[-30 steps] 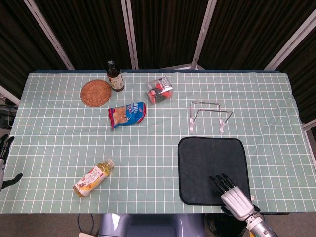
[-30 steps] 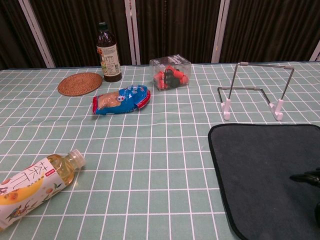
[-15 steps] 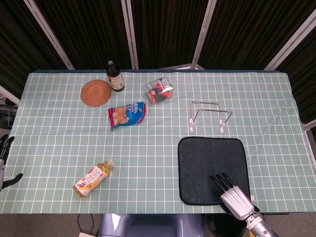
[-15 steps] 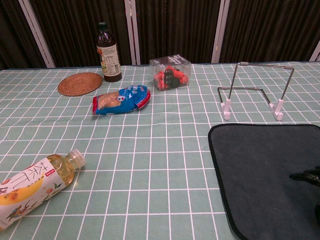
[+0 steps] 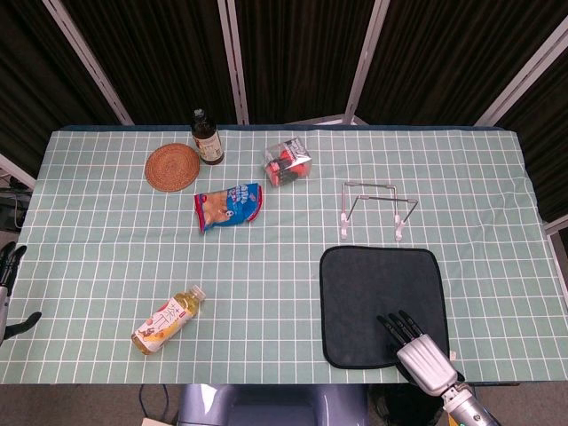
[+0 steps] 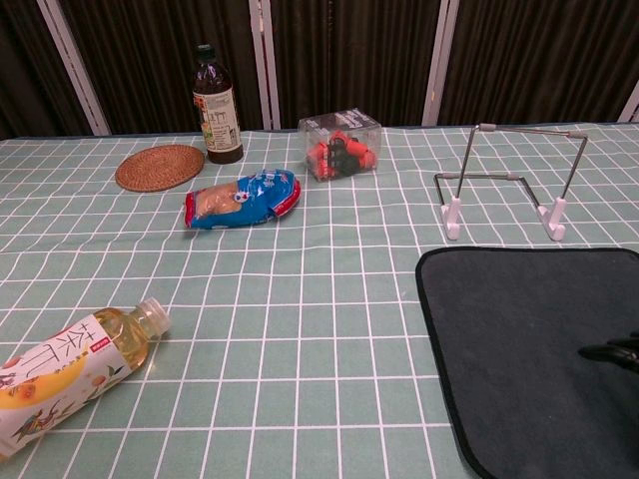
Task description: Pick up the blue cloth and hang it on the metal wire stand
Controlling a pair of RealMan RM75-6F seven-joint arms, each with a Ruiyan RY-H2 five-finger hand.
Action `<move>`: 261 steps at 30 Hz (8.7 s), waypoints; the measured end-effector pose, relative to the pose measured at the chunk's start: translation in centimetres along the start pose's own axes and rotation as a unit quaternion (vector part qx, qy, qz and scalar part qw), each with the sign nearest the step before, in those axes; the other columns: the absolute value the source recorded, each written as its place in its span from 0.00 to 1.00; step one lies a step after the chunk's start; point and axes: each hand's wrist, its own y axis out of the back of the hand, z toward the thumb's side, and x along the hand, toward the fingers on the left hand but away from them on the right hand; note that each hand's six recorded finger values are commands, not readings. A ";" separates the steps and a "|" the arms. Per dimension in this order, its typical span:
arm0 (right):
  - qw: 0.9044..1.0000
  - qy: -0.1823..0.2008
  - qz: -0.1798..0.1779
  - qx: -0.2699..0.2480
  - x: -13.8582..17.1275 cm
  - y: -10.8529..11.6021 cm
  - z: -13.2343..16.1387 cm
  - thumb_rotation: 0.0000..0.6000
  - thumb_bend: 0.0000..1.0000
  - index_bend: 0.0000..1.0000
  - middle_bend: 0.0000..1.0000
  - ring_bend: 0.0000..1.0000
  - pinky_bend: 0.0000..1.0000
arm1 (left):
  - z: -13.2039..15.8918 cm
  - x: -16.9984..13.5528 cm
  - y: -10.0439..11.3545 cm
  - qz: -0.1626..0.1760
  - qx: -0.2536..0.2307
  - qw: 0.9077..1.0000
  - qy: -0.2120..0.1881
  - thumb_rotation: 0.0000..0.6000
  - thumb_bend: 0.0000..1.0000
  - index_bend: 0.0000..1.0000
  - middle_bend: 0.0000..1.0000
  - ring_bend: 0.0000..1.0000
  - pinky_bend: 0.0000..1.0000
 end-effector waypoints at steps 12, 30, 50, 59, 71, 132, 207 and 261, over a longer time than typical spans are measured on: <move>0.999 -0.012 -0.008 -0.043 -1.5 1.1 -0.4 1.00 0.41 0.62 0.00 0.00 0.00 | -0.2 0.0 0.1 0.001 -0.003 1.000 0.002 1.00 0.00 0.00 0.00 0.00 0.00; 0.987 -0.138 0.015 -0.087 -10.9 6.6 -5.3 1.00 0.46 0.64 0.01 0.00 0.00 | -0.6 0.8 -0.7 -0.012 0.007 1.000 0.015 1.00 0.00 0.00 0.00 0.00 0.00; 0.978 -0.192 0.014 -0.081 -17.1 9.0 -7.2 1.00 0.47 0.66 0.03 0.00 0.00 | -1.4 1.4 -1.4 -0.025 0.010 0.999 0.031 1.00 0.00 0.00 0.00 0.00 0.00; 0.972 -0.209 0.013 -0.107 -17.6 8.7 -8.1 1.00 0.47 0.67 0.03 0.00 0.00 | -1.3 1.6 -1.6 -0.028 0.013 0.999 0.031 1.00 0.00 0.00 0.00 0.00 0.00; 0.968 -0.226 0.011 -0.107 -18.3 8.4 -9.0 1.00 0.47 0.67 0.04 0.00 0.00 | -1.5 1.6 -1.6 -0.028 0.014 0.999 0.034 1.00 0.00 0.00 0.00 0.00 0.00; 0.988 -0.042 -0.035 0.147 -6.8 4.0 -8.4 1.00 0.24 0.43 0.00 0.00 0.00 | -0.7 1.2 -1.4 -0.022 0.011 0.999 0.021 1.00 0.00 0.00 0.00 0.00 0.00; 0.941 -0.272 -0.113 -0.165 -10.0 6.8 -18.5 1.00 0.00 0.00 0.00 0.00 0.00 | -0.4 1.2 -1.9 -0.038 0.000 0.999 0.011 1.00 0.00 0.00 0.00 0.00 0.00; 0.959 0.193 0.017 0.206 -23.4 9.8 1.3 1.00 0.06 0.30 0.00 0.00 0.00 | -1.2 2.6 -3.3 -0.046 0.001 0.999 0.012 1.00 0.00 0.00 0.00 0.00 0.00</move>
